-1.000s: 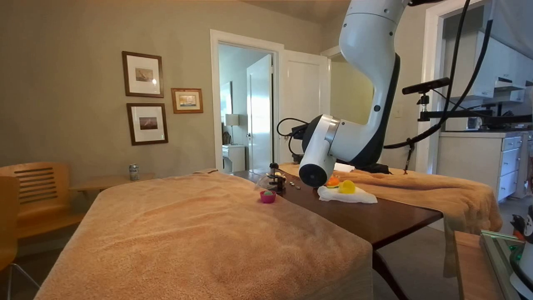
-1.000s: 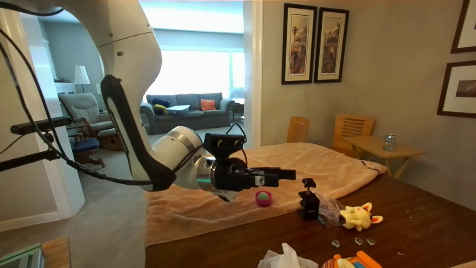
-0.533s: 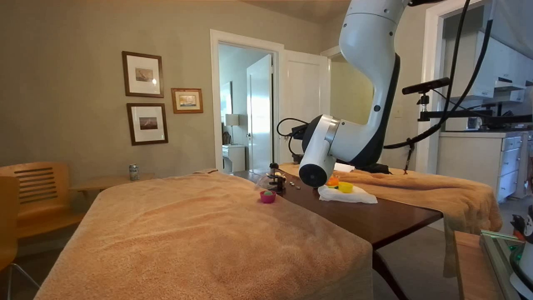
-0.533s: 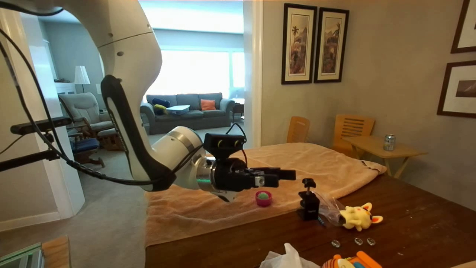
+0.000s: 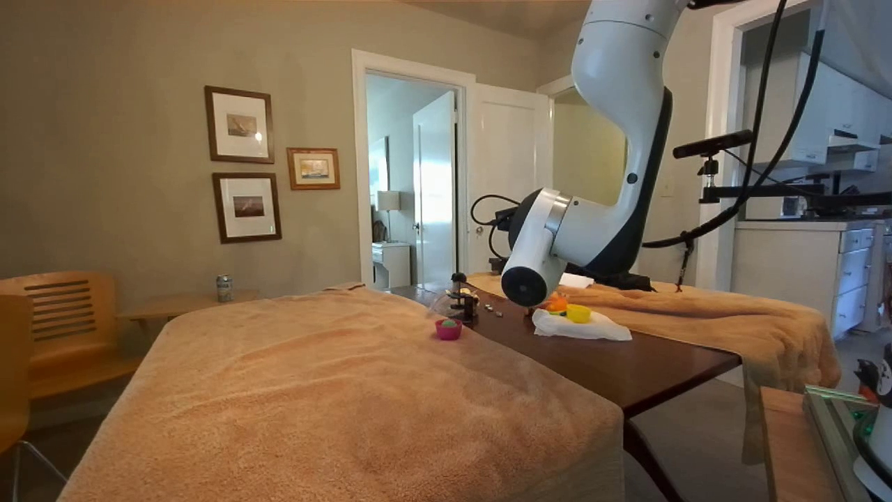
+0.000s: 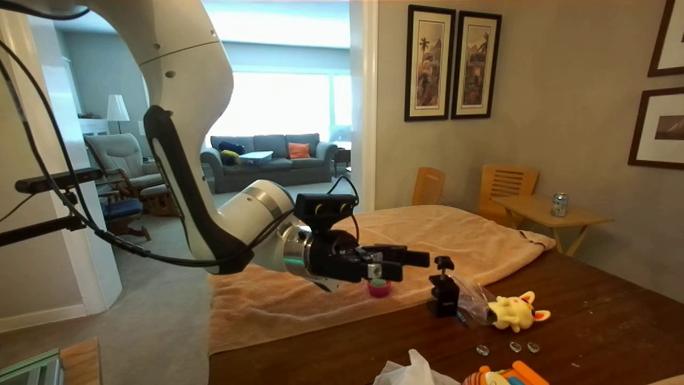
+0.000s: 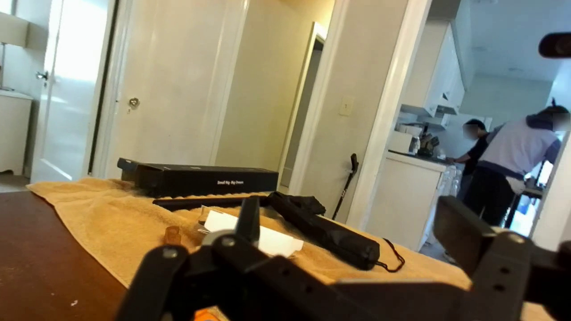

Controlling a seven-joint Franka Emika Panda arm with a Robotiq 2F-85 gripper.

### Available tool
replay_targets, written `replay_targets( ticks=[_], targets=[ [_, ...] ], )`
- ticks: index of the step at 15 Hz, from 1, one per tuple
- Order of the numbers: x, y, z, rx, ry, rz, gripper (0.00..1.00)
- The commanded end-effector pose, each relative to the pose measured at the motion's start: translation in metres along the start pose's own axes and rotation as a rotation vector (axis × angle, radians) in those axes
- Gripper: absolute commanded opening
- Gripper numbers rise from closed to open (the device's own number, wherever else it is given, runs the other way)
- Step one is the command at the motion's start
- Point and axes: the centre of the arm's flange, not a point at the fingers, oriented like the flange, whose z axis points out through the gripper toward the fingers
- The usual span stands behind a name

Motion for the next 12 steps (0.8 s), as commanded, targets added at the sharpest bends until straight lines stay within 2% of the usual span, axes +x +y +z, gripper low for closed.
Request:
replay_targets(
  ticks=[1, 8, 12],
  targets=[
    [-0.012, -0.039, 0.034, 0.095, 0.139, 0.094, 1.0],
    [0.014, -0.1, 0.082, 0.255, 0.399, 0.282, 1.0],
    [0.024, -0.112, 0.091, 0.258, 0.516, 0.45, 1.0]
  ],
)
